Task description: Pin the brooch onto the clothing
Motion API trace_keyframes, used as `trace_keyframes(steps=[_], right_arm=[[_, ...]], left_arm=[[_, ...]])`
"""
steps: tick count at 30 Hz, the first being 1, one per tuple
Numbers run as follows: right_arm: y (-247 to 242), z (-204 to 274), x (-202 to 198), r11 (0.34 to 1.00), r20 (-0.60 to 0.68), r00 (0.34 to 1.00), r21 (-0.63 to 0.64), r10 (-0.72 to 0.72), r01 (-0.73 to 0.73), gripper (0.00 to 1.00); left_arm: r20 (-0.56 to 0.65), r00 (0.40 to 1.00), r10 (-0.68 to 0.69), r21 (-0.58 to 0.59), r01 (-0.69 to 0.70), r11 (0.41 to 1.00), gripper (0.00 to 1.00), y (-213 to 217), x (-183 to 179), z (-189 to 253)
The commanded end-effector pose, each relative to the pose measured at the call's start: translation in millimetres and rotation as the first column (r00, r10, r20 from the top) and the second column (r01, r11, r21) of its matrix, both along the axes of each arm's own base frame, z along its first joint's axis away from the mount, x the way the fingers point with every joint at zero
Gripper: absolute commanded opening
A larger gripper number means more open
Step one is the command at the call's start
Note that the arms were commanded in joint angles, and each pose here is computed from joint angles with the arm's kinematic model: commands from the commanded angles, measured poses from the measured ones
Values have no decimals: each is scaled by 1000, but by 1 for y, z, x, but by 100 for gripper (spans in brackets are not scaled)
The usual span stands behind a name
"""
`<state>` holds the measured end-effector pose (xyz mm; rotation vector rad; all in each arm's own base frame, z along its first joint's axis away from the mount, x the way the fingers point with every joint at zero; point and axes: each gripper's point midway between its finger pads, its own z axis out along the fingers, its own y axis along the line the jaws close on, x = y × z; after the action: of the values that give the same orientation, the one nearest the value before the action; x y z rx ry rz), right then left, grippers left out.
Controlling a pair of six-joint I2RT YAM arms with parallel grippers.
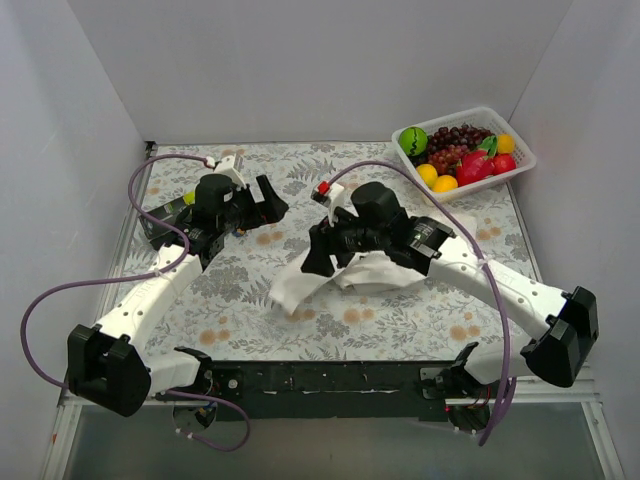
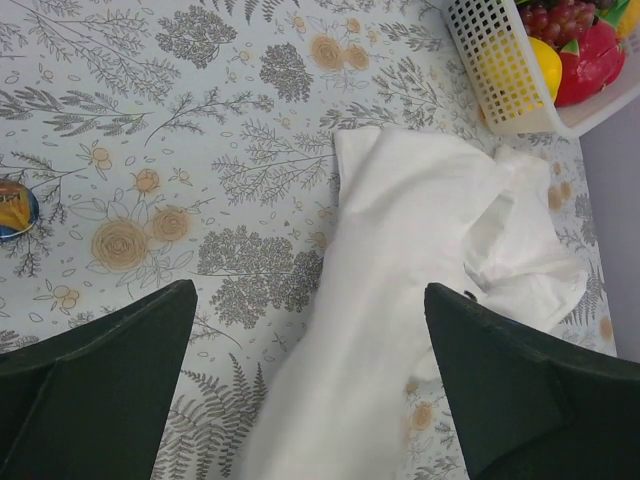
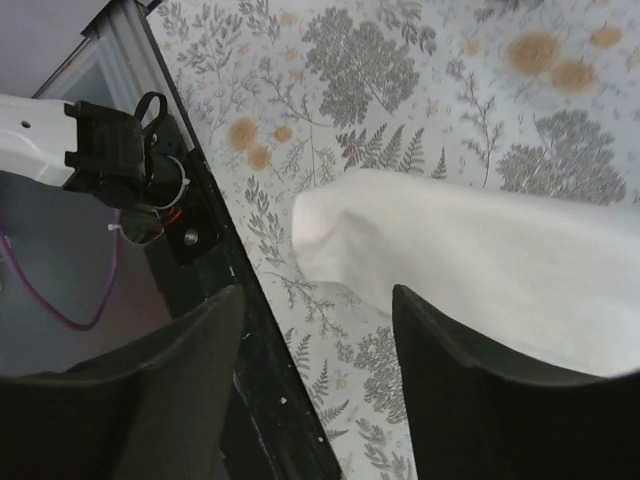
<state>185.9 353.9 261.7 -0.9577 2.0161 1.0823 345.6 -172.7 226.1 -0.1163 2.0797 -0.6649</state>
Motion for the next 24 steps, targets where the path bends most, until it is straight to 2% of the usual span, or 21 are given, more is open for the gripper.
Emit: trace_keyframes(steps=[1,5,11,15,16,19,22,24], right_arm=[[-6,49,19,986,147,983,140,-107,87,84],[-33,56,45,965,222,941,105,-257,239,89],[-97,5,93,883,135,878,-37,-460,468,88],[-156,-37,126,777,71,788,-132,-611,615,86],[-177,-49,139,735,56,748,-157,-661,660,85],[-211,-81,156,667,15,684,-208,-729,716,83],[-230,-116,176,616,-32,633,-270,-773,740,81],[-236,-124,189,598,-33,613,-270,-789,755,80]], left_arm=[[-38,999,-13,-30,12,999,98,0,-17,-6],[-124,989,-87,-95,75,993,98,-12,-39,-27],[-308,931,-194,-191,139,972,97,-24,-85,-67],[-438,874,-209,-204,130,970,94,-23,-118,-89],[-458,867,-196,-197,116,974,93,-21,-123,-93],[-546,820,-173,-200,73,977,92,-18,-146,-110],[-621,767,-161,-214,32,976,92,-17,-169,-125],[-633,758,-159,-223,18,975,92,-17,-181,-129]])
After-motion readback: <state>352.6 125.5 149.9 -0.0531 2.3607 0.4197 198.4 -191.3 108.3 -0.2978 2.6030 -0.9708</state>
